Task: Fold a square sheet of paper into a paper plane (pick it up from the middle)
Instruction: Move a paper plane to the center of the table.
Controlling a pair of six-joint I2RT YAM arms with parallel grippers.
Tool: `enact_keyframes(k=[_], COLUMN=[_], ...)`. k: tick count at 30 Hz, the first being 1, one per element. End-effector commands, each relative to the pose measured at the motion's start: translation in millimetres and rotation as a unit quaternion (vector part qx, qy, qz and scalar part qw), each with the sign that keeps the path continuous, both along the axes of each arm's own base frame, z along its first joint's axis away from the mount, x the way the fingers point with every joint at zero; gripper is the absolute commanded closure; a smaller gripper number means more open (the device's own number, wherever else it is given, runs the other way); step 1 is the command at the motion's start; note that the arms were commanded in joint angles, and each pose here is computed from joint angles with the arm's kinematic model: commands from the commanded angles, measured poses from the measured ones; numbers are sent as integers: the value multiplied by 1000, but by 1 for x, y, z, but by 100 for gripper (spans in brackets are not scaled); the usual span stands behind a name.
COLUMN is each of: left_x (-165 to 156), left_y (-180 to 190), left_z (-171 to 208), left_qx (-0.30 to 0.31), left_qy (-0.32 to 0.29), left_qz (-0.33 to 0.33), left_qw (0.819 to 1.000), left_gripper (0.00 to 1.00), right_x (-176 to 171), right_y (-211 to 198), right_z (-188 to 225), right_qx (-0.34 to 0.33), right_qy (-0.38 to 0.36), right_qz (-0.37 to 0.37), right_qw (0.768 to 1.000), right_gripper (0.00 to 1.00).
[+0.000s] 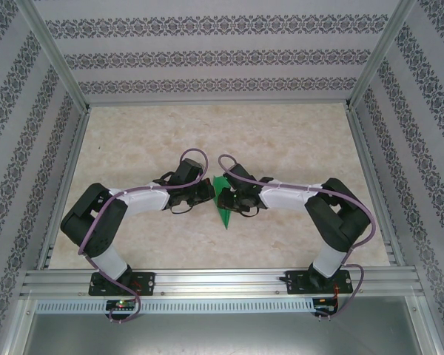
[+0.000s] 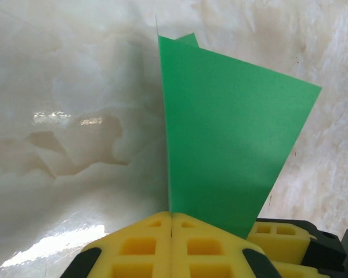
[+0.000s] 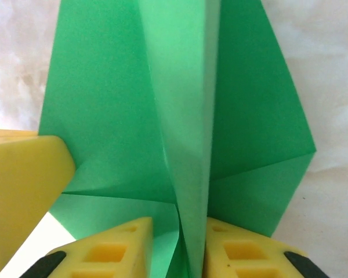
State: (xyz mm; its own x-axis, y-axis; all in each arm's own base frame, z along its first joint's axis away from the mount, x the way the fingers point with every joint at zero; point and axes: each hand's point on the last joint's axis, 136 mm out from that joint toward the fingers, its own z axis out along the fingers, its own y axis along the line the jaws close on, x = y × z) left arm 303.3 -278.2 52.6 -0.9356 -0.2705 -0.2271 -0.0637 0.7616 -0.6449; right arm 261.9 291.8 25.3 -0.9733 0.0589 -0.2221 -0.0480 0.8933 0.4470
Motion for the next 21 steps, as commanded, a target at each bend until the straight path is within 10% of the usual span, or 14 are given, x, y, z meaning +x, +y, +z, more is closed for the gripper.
enact_keyframes(k=[1,11,21], left_x=[6,8,12], left_y=[2,2,30], left_z=[-2,8,56], left_qx=[-5,-16,-7], left_qy=[-4,-20,-105], left_qz=[10,16,60], left_qw=[1000,1000,993], left_gripper=[100,93,63], right_x=[1,8,32], right_y=[-3,-10,-28], right_z=[-2,9,35], right_qx=[-42,-76,-146], right_qy=[-11,-27,-59], right_qz=[12,9,0], right_qw=[999,997,988], right_gripper=[77,96,95])
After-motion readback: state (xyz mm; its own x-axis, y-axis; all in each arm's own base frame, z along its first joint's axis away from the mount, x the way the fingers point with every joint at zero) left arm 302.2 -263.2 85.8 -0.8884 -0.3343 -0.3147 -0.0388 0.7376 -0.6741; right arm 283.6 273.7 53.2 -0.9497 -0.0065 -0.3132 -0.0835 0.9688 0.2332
